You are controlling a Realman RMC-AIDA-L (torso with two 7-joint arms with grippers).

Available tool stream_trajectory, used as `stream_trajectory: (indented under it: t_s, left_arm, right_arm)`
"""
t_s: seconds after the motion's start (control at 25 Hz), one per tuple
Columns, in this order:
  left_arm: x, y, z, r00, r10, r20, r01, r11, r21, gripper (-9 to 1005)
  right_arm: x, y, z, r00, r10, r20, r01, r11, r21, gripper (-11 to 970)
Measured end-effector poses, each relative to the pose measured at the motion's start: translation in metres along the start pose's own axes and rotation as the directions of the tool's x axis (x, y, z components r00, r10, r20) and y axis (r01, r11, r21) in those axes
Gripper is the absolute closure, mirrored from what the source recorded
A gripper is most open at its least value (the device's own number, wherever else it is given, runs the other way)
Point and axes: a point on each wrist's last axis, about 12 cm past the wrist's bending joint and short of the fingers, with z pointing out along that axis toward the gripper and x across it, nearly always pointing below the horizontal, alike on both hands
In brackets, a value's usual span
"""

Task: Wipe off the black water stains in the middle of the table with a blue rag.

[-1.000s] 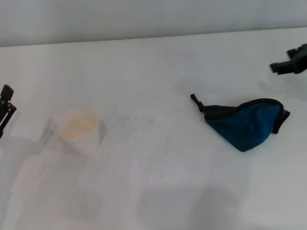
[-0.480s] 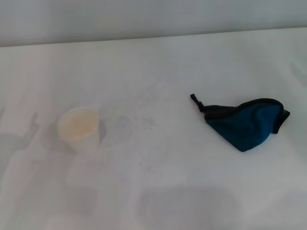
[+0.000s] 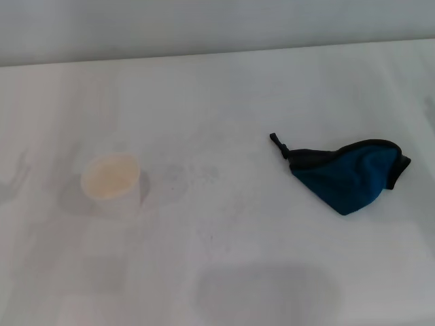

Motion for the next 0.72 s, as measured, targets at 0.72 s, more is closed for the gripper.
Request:
stream_trajectory:
  t_s: [0.72]
  left_arm:
    - [0.004, 0.007, 0.016, 0.998, 0.055, -0.03, -0.057, 0.995, -0.082, 128]
  right_arm:
    - [0.021, 0.013, -0.009, 0.999, -0.041, -0.035, 0.043, 0.998, 0.041, 284]
